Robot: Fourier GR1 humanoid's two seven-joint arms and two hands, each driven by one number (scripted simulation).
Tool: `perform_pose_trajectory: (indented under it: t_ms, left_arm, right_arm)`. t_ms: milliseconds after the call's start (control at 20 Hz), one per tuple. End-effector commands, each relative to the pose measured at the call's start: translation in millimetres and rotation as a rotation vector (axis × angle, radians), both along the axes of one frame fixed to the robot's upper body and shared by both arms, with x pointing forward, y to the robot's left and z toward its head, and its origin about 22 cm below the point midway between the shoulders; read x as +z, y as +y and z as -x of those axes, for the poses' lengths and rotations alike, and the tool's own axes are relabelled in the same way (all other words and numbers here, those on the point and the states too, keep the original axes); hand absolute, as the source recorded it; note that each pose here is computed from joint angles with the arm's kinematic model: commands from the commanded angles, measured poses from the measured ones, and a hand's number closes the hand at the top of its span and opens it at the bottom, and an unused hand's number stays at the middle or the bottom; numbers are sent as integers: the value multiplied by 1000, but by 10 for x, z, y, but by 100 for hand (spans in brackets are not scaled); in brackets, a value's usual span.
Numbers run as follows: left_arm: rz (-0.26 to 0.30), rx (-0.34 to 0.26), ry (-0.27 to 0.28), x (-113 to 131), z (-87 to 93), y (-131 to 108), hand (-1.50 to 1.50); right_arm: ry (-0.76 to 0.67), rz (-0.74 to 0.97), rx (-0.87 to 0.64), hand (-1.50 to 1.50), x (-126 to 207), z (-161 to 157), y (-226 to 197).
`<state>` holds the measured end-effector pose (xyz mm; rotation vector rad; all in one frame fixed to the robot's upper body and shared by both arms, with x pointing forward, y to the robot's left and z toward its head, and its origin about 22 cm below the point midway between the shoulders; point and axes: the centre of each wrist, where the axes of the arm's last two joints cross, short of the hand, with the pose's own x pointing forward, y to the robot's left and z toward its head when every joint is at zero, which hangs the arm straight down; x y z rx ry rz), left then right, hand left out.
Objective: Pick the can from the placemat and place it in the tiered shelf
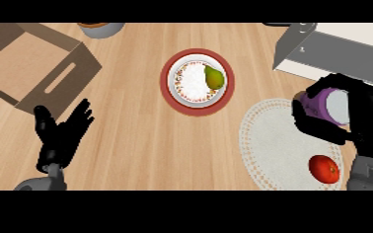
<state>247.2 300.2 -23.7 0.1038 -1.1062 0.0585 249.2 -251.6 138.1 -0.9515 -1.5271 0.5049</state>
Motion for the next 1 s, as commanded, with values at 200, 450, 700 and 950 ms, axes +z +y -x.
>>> perform_pose_trajectory:
  t_ms: [200, 450, 700, 950]
  left_arm:
    - [3, -8, 14, -19, 68, 12, 0]
    - [1, -15, -10, -127, -122, -49, 0]
    - [8, -7, -23, -121, -132, -93, 0]
    - [18, -15, -7, -101, 74, -168, 0]
  right_arm:
    - [-137, -7, -153, 150, 1102, 379, -203]
    - [-136, -34, -211, 150, 1423, 256, -508]
    - [-189, -90, -251, 150, 1701, -22, -965]
    - [-180, -71, -270, 150, 1976, -185, -1145]
